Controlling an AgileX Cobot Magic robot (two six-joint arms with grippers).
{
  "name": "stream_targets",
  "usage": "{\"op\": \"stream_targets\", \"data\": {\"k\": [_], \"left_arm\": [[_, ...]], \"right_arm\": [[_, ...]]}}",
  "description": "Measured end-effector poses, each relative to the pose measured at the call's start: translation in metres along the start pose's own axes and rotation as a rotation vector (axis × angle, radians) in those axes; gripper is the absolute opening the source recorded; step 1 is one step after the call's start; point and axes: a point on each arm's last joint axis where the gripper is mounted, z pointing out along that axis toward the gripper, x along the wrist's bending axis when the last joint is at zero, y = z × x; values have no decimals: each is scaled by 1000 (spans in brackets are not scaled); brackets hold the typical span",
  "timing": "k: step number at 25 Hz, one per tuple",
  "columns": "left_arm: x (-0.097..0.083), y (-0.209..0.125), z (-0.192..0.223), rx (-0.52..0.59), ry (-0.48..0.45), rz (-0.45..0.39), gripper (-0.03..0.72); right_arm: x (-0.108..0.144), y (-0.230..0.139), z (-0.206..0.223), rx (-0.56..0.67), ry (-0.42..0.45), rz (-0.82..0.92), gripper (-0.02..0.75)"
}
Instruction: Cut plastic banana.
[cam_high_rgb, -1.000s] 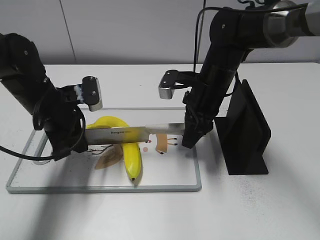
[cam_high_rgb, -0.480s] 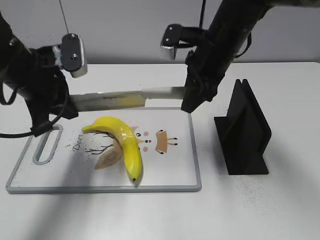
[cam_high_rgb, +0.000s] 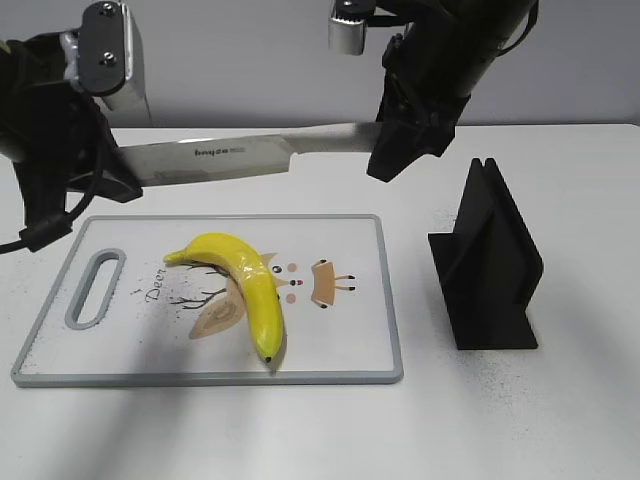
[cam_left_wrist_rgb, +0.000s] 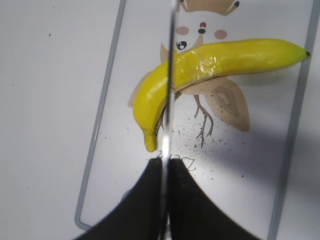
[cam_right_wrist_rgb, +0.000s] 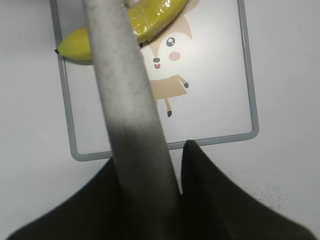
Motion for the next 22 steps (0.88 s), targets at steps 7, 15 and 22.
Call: {"op": "stream_targets", "data": {"k": [7, 15, 22], "left_arm": [[0, 0, 0, -1, 3, 1, 141], [5, 5, 0, -58, 50, -52, 659], [16, 9, -2, -113, 170, -158, 690]], "right_arm": [[0, 0, 0, 1, -1, -1, 233], [-2, -2, -1, 6, -12, 18, 204], [-3, -1, -3, 1, -23, 29, 162]]}}
